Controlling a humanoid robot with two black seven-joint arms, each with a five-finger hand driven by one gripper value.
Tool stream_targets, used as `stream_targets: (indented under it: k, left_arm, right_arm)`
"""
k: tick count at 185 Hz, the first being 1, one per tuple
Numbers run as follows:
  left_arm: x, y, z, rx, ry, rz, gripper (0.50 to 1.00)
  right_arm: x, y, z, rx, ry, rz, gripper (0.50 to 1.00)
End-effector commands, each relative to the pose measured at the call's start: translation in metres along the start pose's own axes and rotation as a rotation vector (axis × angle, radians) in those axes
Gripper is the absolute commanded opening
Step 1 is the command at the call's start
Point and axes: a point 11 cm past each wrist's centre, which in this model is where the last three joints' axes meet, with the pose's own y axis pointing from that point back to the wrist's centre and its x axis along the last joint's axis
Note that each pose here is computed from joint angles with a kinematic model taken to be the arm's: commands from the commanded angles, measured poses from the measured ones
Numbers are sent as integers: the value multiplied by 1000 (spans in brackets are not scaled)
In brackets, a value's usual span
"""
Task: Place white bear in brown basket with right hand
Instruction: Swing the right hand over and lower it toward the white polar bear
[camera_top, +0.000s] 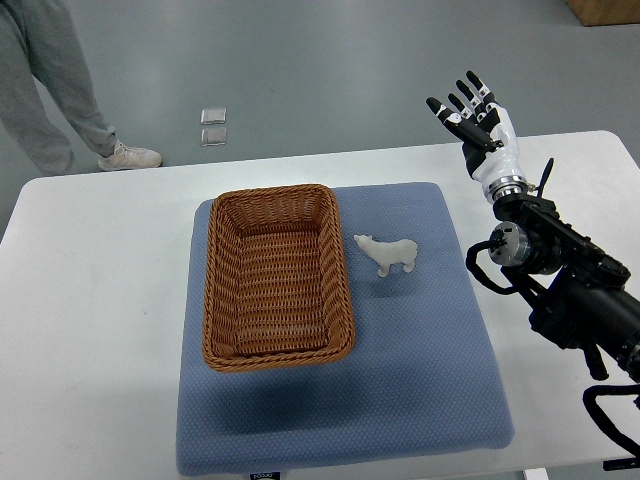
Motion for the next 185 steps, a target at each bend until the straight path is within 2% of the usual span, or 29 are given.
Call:
stream_targets:
  k: [1,34,97,158,185]
  left_arm:
    - [0,0,0,-1,1,0,1000]
    - [0,0,0,-1,1,0,1000]
    - [0,0,1,-2,2,0,1000]
    - [0,0,1,-2,2,0,1000]
    - [0,0,1,-1,1,0,1000]
  right_arm:
    - [-8,-6,-14,11,120,-83,921]
    - [-12,-6,-42,31,385,-250,921]
    - [-31,14,-74,35,976,-666,919]
    - [-43,10,-110,-35,1464,-1018,919]
    - [-44,13,-112,-110,1633,-1139,919]
